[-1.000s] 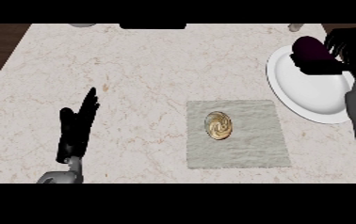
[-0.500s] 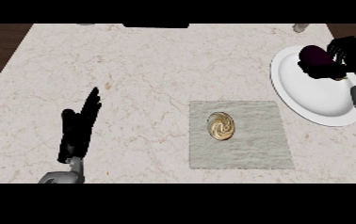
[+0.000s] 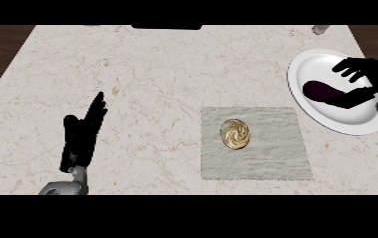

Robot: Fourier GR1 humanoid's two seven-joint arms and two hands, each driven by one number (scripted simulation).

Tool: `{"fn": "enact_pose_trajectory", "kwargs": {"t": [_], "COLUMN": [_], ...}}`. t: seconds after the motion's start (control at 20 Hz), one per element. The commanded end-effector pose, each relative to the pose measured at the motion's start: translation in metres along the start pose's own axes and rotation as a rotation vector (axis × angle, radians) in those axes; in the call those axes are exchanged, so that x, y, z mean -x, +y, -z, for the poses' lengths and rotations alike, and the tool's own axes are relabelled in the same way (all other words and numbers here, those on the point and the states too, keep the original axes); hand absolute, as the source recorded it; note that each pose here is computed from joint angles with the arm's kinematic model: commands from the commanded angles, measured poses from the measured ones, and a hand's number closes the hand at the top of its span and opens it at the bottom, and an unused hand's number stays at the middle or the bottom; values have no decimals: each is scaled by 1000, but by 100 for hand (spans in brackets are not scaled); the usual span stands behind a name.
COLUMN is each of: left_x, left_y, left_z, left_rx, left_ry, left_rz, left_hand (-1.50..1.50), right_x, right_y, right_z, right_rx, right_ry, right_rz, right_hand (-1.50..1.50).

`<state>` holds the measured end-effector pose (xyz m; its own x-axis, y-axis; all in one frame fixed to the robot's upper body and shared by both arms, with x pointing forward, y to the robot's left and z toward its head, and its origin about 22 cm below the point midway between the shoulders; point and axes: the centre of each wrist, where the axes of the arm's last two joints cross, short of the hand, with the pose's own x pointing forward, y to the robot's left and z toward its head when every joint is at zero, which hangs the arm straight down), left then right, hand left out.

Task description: Pick the eggplant from the placemat and place it in the plate

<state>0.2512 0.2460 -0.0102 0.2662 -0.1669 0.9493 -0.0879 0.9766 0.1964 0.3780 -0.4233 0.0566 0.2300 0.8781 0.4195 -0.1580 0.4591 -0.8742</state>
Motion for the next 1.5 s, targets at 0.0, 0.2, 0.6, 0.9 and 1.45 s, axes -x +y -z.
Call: {"fn": "enact_pose_trajectory", "kwargs": {"t": [0.0, 0.2, 0.6, 0.9, 1.45], "left_x": [-8, 2, 1, -11, -10], "left_y": [-12, 8, -10, 5, 6], "left_z": [8, 2, -3, 1, 11], "left_rx": [3, -5, -7, 15, 5], "left_ry": [17, 26, 3, -1, 10], "left_rz": [-21, -7, -14, -1, 2], "left_hand": [0, 0, 0, 0, 0], "right_x": [20, 7, 52, 77, 75], "right_y": [-9, -1, -30, -42, -4], "right_z": [-8, -1, -23, -39, -35], "right_rx": [-22, 105, 189, 160, 165], "right_ry": [-136, -282, -323, -341, -373], "right_rz": [69, 356, 779, 805, 776], "right_hand": [-150, -150, -150, -150, -150]}}
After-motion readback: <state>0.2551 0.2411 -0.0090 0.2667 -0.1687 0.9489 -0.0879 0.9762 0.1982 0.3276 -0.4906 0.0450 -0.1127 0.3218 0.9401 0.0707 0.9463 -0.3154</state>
